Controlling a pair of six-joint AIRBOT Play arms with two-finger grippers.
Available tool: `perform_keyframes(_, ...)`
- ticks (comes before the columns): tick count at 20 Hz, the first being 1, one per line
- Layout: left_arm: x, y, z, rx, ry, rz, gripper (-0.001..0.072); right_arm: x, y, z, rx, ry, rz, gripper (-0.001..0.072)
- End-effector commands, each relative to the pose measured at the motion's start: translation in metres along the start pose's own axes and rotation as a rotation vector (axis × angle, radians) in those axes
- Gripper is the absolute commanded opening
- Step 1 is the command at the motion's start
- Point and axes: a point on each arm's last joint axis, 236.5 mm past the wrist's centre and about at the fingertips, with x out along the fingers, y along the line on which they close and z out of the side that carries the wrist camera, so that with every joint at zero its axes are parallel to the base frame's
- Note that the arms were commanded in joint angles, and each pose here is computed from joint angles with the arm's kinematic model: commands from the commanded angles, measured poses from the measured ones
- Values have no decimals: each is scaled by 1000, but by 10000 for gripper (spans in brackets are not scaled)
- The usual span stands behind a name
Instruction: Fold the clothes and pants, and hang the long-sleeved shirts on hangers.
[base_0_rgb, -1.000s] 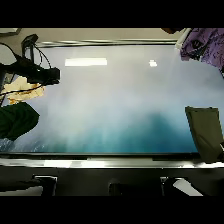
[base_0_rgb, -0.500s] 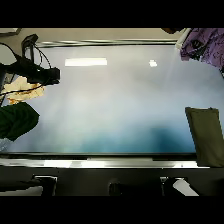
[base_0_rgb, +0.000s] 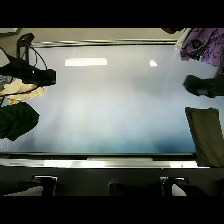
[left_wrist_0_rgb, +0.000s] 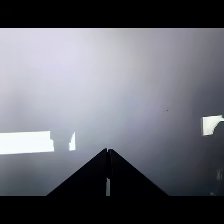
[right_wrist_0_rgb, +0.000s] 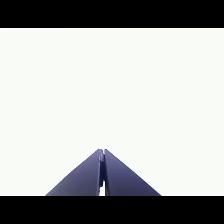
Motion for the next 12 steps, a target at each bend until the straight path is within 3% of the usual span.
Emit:
perform_keyframes(1, -10, 14, -16, -3, 4, 15, 15, 1, 87, -26, -178, 41, 135, 27)
perform_keyframes(12, -27, 39, -26, -46, 17, 62, 17, 2, 100, -31, -207, 48, 152, 29)
